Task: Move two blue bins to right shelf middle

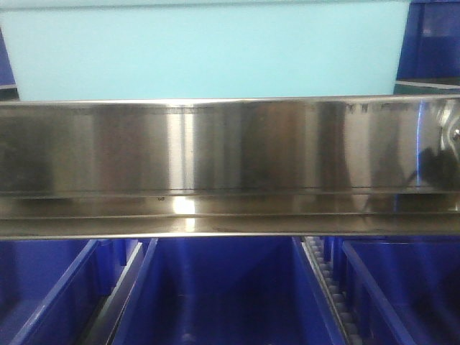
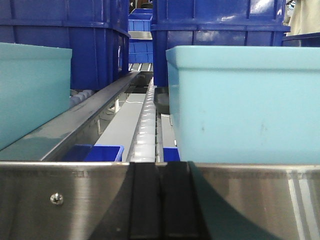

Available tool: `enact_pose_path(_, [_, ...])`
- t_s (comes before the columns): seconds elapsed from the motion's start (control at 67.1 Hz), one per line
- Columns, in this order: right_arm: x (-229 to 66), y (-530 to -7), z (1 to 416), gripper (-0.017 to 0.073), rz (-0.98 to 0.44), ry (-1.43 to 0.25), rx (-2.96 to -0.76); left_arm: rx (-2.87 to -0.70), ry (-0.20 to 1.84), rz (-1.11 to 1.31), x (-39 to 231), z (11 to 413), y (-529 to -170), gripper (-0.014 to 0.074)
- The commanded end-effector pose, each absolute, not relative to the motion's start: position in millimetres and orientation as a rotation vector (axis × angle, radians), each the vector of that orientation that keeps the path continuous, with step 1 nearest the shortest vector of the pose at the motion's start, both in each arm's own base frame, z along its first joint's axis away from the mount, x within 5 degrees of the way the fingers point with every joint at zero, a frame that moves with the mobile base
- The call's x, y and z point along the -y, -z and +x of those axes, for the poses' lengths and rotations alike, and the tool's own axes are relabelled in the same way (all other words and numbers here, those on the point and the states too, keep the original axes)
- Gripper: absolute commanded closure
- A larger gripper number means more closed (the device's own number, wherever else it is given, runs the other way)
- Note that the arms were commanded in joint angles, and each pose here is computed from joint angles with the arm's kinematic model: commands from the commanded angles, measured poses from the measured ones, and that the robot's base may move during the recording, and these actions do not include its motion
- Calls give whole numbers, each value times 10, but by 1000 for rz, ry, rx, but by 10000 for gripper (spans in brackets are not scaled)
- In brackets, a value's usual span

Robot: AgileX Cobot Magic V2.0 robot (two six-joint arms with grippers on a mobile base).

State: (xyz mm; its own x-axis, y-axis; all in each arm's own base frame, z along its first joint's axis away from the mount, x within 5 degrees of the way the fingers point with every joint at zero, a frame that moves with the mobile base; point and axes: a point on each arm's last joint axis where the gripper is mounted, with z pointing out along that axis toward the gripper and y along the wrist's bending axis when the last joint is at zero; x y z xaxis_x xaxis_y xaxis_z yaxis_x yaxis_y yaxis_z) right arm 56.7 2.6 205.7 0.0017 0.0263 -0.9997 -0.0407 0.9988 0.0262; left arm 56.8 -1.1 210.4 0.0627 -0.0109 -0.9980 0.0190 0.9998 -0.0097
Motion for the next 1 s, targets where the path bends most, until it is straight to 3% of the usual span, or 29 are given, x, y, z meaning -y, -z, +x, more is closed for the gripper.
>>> enact_pose_path(0.0, [-25,-2085,564,721,-15,-49,-1536,-1484,22,-2,7,561,-2132,705])
enact_pose_path(0.85, [-18,-2139,561,721,-9,-44,-1476,-1458,30,-10,6,559,-2155,705])
enact_pose_path(0.984, [-9,-2212,551,721,-1,-38,-1395,-1349,43,-26,1,543,-2252,705])
